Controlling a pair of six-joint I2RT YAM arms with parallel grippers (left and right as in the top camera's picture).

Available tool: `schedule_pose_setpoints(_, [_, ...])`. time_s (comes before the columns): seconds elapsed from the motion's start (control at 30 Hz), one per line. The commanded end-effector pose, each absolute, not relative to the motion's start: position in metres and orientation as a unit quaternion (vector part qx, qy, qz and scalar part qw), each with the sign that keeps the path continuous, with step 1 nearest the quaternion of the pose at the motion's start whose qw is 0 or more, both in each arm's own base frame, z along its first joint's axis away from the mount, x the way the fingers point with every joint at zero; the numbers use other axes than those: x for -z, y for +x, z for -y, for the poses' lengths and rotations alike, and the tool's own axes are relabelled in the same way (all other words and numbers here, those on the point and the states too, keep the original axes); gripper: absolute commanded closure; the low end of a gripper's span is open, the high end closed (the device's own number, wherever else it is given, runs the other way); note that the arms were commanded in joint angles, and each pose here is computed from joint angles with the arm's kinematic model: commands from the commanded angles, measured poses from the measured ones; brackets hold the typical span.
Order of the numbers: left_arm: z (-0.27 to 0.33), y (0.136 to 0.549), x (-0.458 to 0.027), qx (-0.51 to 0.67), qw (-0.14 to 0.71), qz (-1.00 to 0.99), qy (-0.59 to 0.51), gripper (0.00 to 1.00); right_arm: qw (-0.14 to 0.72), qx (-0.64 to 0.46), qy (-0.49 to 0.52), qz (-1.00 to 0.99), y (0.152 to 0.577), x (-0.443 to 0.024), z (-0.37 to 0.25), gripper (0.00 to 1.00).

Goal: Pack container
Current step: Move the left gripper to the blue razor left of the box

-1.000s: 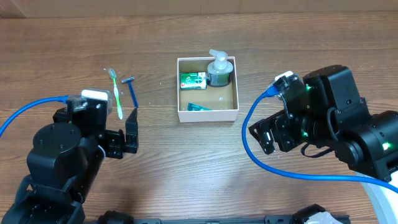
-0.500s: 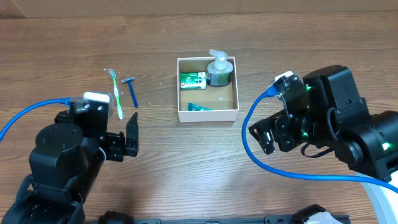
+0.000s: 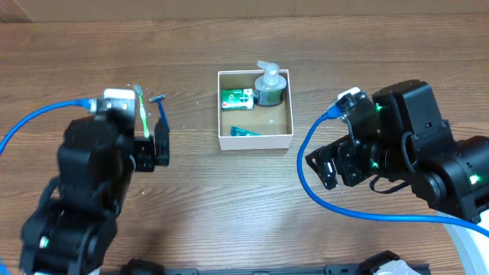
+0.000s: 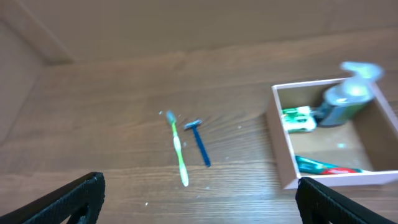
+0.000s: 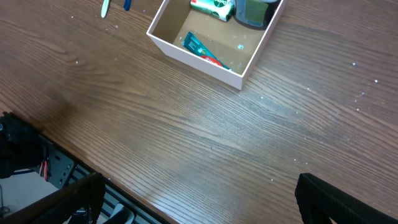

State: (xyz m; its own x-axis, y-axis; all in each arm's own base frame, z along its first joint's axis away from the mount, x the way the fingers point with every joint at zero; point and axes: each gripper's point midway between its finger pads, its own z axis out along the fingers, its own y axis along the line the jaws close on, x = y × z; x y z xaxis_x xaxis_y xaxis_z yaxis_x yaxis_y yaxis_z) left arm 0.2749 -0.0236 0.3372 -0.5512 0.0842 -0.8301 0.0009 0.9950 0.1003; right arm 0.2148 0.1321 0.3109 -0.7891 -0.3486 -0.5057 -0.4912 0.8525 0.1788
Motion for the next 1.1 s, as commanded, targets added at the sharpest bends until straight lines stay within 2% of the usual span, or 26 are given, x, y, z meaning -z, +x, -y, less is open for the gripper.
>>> schedule_pose_setpoints(0.0, [0.015, 0.3, -0.326, -0.072, 0.455, -0.888, -0.01, 0.0, 0.24, -0.151, -0.219, -0.934, 0.216, -0.313, -0.131, 0.0])
schedule_pose_setpoints(0.07, [0.016, 0.311, -0.318, -0.073, 0.446, -0.892, -0.016, 0.0, 0.24, -0.151, -0.219, -0.934, 0.216, -0.312, -0.131, 0.0])
schedule_pose_setpoints(0.27, [-0.014, 0.339, -0.288, -0.078, 0.411, -0.9, -0.125, 0.0, 0.24, -0.151, -0.219, -0.934, 0.216, -0.313, -0.131, 0.0])
schedule_pose_setpoints(0.57, [-0.027, 0.381, -0.247, -0.064, 0.376, -0.913, -0.145, 0.0, 0.24, -0.151, -0.219, -0.934, 0.216, -0.312, -0.13, 0.0])
schedule_pose_setpoints(0.8, [-0.027, 0.416, -0.18, -0.069, 0.318, -0.929, -0.178, 0.0, 0.24, -0.151, -0.219, -0.934, 0.216, -0.312, -0.131, 0.0])
schedule_pose_setpoints(1.07, [-0.021, 0.424, -0.106, -0.064, 0.237, -0.95, -0.194, 0.0, 0.24, -0.151, -0.219, -0.934, 0.216, -0.313, -0.131, 0.0])
